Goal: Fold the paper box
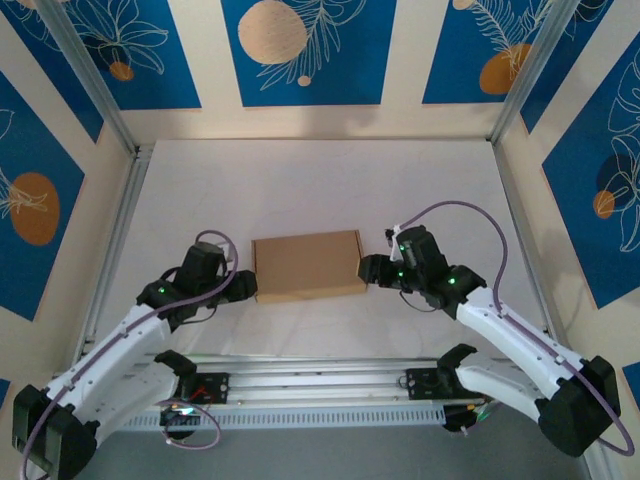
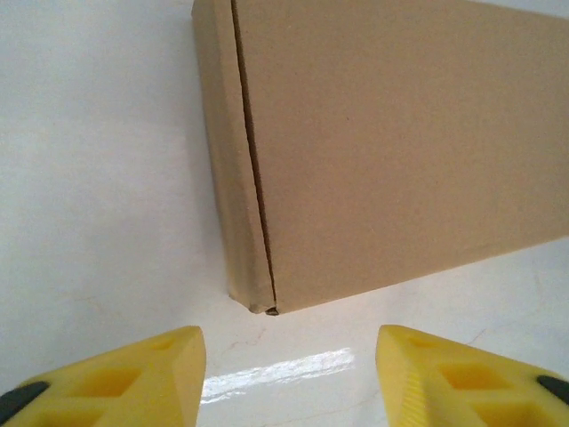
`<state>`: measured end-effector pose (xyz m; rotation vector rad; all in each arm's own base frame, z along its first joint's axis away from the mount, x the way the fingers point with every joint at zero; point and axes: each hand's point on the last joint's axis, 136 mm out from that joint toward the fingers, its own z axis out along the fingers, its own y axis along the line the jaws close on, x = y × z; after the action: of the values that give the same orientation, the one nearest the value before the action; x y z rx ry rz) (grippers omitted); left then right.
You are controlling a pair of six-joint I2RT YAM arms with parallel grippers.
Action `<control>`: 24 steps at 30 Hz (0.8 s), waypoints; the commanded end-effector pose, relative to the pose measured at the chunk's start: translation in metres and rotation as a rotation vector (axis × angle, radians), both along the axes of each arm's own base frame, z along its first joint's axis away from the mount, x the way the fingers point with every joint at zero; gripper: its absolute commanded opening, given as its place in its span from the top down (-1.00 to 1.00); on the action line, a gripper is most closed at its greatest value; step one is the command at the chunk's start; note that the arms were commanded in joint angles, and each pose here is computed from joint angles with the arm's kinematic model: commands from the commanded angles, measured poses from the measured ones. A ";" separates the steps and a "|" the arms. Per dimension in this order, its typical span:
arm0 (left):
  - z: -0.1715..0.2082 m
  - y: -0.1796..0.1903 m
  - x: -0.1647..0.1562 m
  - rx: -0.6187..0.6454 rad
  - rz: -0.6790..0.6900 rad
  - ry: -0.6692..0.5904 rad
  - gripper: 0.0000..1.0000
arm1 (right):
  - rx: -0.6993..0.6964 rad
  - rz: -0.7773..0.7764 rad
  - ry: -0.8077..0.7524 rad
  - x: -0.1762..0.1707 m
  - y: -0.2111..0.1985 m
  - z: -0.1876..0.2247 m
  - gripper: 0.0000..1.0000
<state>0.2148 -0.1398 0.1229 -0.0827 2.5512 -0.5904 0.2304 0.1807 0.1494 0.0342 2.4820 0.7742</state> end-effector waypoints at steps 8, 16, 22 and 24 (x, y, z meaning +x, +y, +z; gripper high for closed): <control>-0.004 0.003 0.060 0.073 0.083 -0.054 -0.23 | -0.028 0.017 0.282 0.035 0.007 -0.043 -0.08; -0.048 -0.008 0.081 0.063 0.100 0.020 -0.16 | -0.072 -0.038 0.352 0.064 0.004 -0.083 -0.12; -0.064 -0.027 0.091 -0.001 0.083 0.066 -0.04 | -0.052 -0.042 0.402 0.067 0.009 -0.104 0.09; -0.067 -0.032 0.097 -0.010 0.081 0.076 -0.02 | -0.067 -0.072 0.406 0.070 0.005 -0.107 0.16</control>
<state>0.3049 -0.1577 0.0604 -0.2136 2.5904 -0.4975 0.3024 0.1865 0.0551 0.2510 2.8300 0.7342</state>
